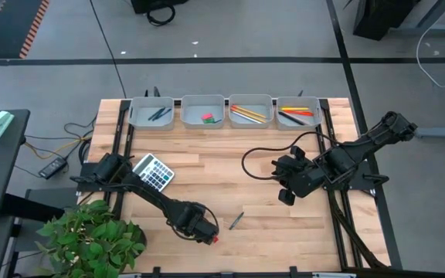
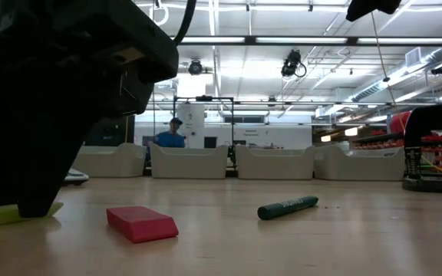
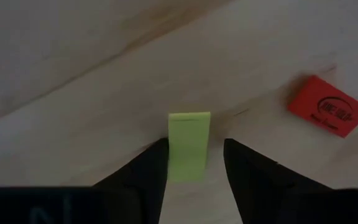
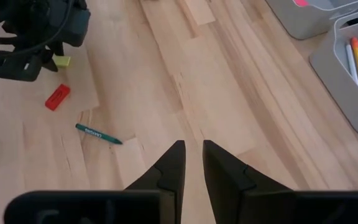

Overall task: Sort crayons/erasers/pens/pencils in bins
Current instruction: Put the yellow eraser into the gray bin

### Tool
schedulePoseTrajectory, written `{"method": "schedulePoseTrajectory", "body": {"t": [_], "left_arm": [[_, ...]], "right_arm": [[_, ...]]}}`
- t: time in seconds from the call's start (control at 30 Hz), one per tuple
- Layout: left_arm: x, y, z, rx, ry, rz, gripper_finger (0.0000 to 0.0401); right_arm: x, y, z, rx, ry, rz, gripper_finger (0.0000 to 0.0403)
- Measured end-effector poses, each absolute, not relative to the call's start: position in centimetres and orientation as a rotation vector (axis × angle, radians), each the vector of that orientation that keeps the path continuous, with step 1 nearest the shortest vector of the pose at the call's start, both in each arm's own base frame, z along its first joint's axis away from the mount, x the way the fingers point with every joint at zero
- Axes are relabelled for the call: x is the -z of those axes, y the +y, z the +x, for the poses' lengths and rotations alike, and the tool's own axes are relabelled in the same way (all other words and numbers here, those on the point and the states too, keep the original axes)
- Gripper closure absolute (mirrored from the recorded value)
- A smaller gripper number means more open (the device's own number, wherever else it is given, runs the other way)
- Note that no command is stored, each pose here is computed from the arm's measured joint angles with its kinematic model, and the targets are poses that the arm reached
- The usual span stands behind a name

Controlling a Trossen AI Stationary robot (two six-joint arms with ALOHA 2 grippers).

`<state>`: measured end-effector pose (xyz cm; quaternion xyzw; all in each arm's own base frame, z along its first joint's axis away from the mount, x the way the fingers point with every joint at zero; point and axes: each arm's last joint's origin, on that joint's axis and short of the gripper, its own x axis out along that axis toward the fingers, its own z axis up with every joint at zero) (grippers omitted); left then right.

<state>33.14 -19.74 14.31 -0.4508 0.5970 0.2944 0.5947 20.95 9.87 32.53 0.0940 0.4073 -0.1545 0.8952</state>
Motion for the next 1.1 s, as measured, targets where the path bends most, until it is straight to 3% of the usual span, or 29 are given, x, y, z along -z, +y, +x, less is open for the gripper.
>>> {"method": "schedulePoseTrajectory", "body": {"t": [0.27,0.8,1.1], "left_arm": [[-14.3,-19.8,33.3,-0.713,1.366,-1.101,0.0276],[-15.2,-19.1,33.9,-0.62,1.37,-1.113,0.0318],[-18.4,-15.2,35.3,-0.466,1.295,-1.064,0.0314]], "right_arm": [[-32.5,9.9,20.9,0.312,0.847,0.18,0.0338],[-32.5,9.9,20.9,0.304,0.856,0.19,0.0338],[-32.5,10.0,20.9,0.29,0.867,0.197,0.0338]]}}
